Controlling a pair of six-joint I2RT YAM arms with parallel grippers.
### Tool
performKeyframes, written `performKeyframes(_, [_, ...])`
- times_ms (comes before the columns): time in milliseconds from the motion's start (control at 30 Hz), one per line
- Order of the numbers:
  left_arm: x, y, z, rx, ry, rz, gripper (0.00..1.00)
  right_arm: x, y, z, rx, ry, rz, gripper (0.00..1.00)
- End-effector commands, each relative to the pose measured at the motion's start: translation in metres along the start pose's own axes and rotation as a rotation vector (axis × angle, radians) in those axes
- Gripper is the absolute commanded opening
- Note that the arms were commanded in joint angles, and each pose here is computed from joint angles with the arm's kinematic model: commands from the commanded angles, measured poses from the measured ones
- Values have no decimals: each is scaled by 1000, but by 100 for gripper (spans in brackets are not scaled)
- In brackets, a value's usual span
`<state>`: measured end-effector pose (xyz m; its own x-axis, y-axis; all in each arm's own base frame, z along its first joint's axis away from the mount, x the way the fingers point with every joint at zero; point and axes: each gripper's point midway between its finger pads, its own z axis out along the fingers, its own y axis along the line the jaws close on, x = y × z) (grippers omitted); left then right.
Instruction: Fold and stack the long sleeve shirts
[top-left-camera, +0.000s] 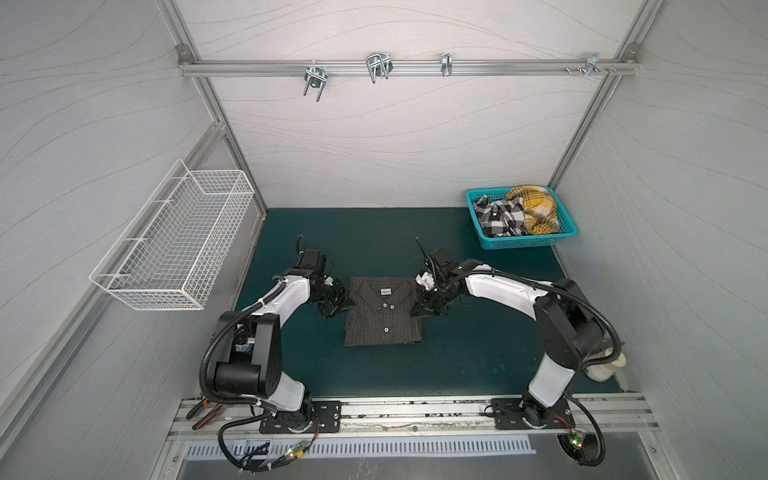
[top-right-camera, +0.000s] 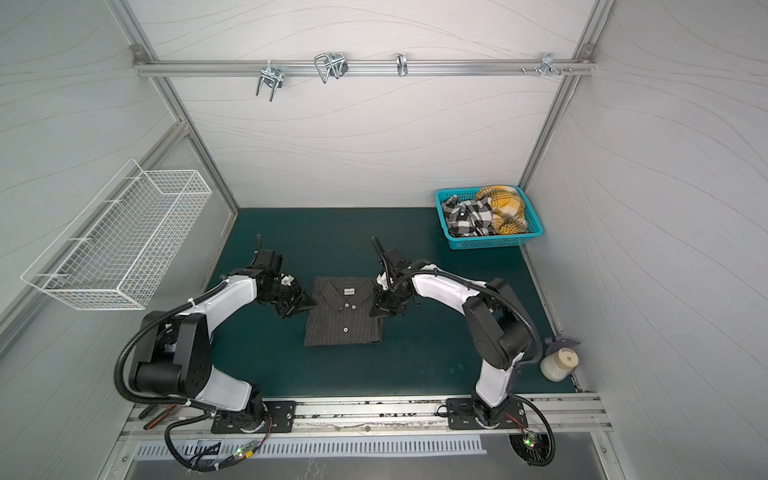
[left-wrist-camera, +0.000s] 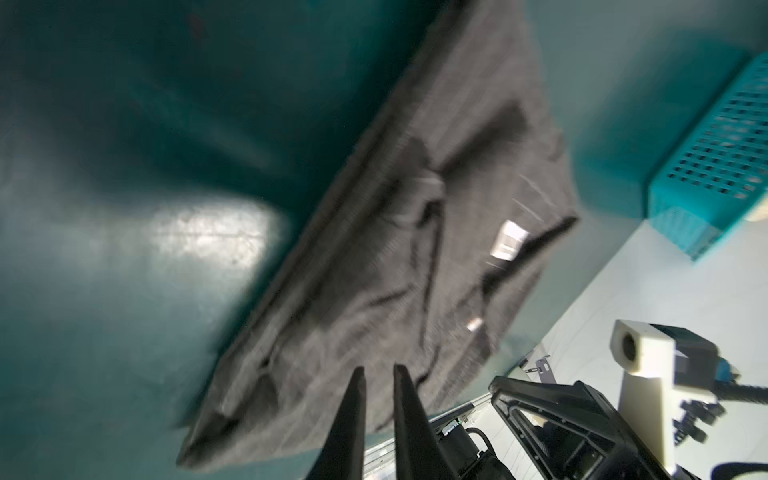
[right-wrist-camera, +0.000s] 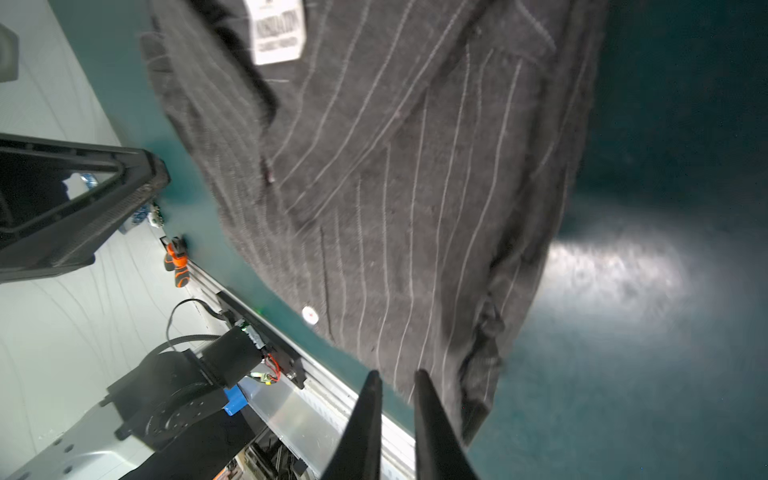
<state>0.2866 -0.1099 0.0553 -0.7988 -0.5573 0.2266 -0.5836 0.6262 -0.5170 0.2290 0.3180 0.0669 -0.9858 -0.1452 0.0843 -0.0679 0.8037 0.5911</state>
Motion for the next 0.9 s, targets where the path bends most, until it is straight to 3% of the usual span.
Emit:
performKeyframes(0, [-12,-3,12,6,-4,-2,14,-3,-18,17,19,36,37,13])
performKeyframes(167, [-12,13,29,-33,12,-22,13,4,-55,33,48,42,128,11])
performKeyframes(300, [-11,19,36,-48,28,-21,12,6,-58,38,49,70,138,10])
performKeyframes(433, [-9,14,27,-38,15,-12,12,-2,-43,16,53,33,100,11])
performKeyframes(633, [-11,-13,-16,-23,-68,60,17,-21,0,-37,45,-84,1,16])
performKeyframes(767, [-19,-23,-42,13,-136,65,19,-34,17,-35,57,-86,-45,15])
performKeyframes(867, [-21,-25,-41,4,-123,78,18,-45,25,-22,39,-71,-46,14])
